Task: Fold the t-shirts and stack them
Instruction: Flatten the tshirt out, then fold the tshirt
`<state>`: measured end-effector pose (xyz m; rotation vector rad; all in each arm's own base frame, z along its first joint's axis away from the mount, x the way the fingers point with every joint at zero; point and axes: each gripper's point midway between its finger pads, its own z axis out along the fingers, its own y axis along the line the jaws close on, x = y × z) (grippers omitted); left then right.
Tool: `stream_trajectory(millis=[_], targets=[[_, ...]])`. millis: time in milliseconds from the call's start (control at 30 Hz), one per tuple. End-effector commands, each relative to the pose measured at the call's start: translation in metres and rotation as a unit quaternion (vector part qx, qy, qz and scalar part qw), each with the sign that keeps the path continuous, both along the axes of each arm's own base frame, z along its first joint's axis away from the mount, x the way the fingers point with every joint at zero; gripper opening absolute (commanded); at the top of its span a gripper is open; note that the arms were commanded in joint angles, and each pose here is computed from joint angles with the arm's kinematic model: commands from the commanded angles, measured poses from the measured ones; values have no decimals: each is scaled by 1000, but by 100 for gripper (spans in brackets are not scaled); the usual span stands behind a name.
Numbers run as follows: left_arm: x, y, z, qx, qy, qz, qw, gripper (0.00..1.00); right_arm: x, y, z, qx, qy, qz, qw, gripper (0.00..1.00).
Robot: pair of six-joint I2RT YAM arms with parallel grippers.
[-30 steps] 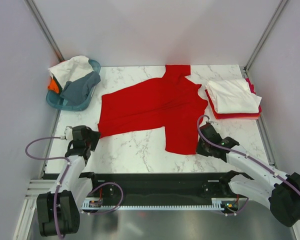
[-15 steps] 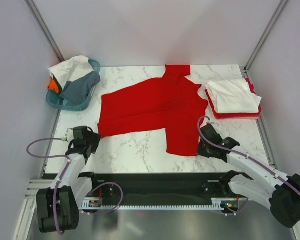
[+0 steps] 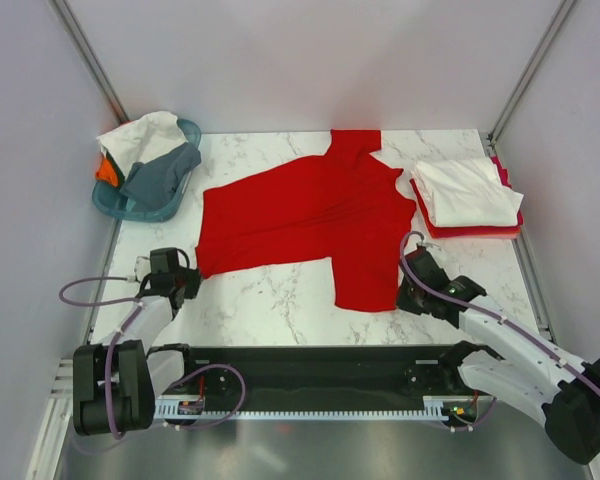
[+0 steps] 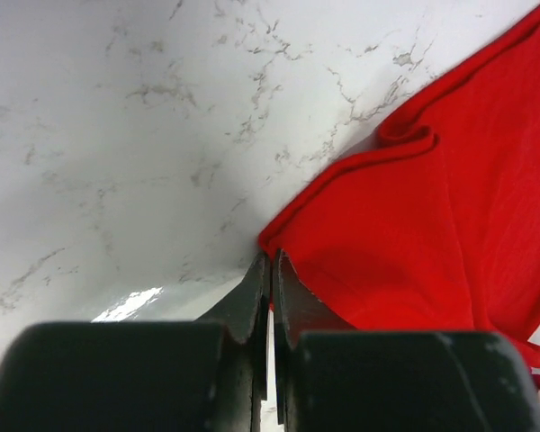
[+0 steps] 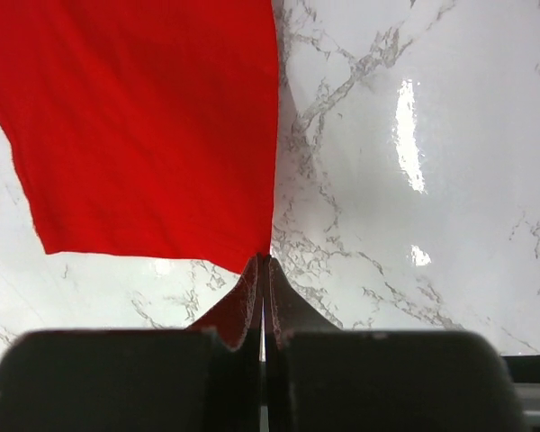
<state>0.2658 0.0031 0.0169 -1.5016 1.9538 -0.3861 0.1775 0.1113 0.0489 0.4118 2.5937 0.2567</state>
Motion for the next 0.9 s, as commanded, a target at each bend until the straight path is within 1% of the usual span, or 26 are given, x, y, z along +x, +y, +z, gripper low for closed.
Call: stream_trajectory(millis=[0,33,67,100,133,200,267,300,367,400,467,600,733,867], targets=[[9,8,14,22,-14,4,1000,2,14,0,32,8,-47,-16,999,0],[9,8,17,25,-14,2,1000,2,23,-1,49,9,-71,-24,997,0],[12,8,27,27,-26,-3,999,2,22,-4,59,9,-81,-27,996,0],[8,6,27,27,-21,-8,999,2,24,-5,69,9,-92,-28,995,0],[7,5,30,27,-25,-11,999,2,30,-3,88,19,-113,-29,993,0],[2,1,35,21,-38,-16,999,2,28,-8,105,18,-129,-31,991,0],[-8,-4,30,10,-35,-21,999,2,25,-11,122,23,-141,-30,989,0],[-9,-7,34,5,-48,-22,999,2,24,-12,129,26,-145,-31,989,0],[-19,-13,27,-6,-43,-31,999,2,18,-14,131,29,-142,-28,989,0],[-21,-14,31,-8,-52,-31,998,2,15,-12,132,35,-141,-24,989,0],[-29,-18,26,-14,-43,-37,998,2,10,-14,133,42,-143,-25,988,0],[-35,-19,36,-9,-49,-39,998,2,7,-18,145,52,-163,-30,985,0],[-33,-16,46,0,-54,-36,998,2,16,-18,154,40,-176,-31,983,0],[-24,-11,60,9,-44,-33,998,2,37,-15,160,8,-177,-26,984,0]])
